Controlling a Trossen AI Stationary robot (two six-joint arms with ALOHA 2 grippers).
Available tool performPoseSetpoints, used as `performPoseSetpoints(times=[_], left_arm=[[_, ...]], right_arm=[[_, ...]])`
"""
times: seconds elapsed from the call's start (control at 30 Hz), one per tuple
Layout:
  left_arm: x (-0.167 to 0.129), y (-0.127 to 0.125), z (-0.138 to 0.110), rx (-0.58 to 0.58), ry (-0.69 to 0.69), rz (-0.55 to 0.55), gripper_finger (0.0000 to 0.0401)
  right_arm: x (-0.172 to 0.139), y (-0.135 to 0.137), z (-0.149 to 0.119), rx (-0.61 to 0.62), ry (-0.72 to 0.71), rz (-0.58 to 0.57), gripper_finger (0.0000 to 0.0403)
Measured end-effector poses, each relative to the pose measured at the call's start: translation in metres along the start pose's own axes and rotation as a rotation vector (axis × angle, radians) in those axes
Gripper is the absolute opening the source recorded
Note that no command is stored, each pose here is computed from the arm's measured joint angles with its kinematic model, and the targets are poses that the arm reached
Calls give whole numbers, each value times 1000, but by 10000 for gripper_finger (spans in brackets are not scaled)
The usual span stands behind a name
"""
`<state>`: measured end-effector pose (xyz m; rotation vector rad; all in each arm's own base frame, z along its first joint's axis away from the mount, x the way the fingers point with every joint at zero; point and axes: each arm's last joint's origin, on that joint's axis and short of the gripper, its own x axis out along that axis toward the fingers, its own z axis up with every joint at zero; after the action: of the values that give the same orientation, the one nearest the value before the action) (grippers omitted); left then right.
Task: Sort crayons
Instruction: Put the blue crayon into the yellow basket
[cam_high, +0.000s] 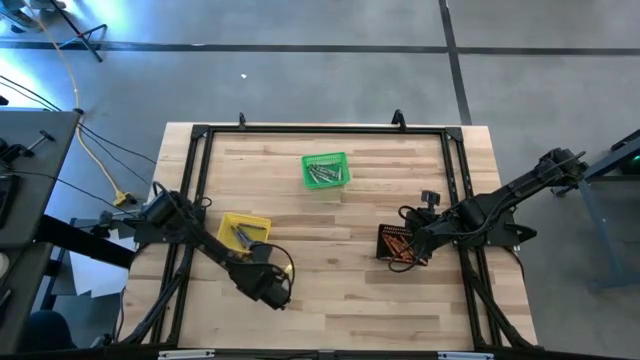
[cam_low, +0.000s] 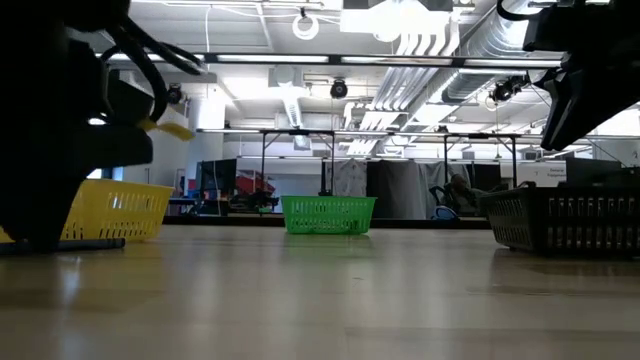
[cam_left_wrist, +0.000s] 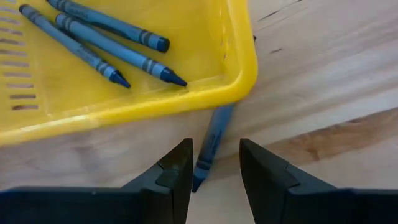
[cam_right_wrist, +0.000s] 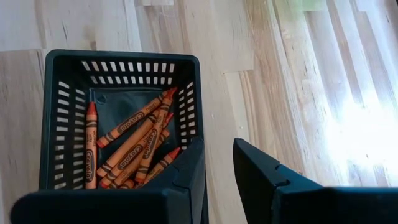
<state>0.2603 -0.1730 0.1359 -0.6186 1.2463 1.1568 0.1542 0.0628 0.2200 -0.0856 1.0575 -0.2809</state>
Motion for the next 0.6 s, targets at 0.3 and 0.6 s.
performPoseSetpoints(times=[0.3, 0.6], left_arm=[[7, -4, 6, 11, 31, 29, 117], [8, -7, 6, -10, 143, 29, 53]], right_arm=[[0, 0, 0, 1, 0, 1, 77], [0, 0, 0, 3, 0, 1, 77]])
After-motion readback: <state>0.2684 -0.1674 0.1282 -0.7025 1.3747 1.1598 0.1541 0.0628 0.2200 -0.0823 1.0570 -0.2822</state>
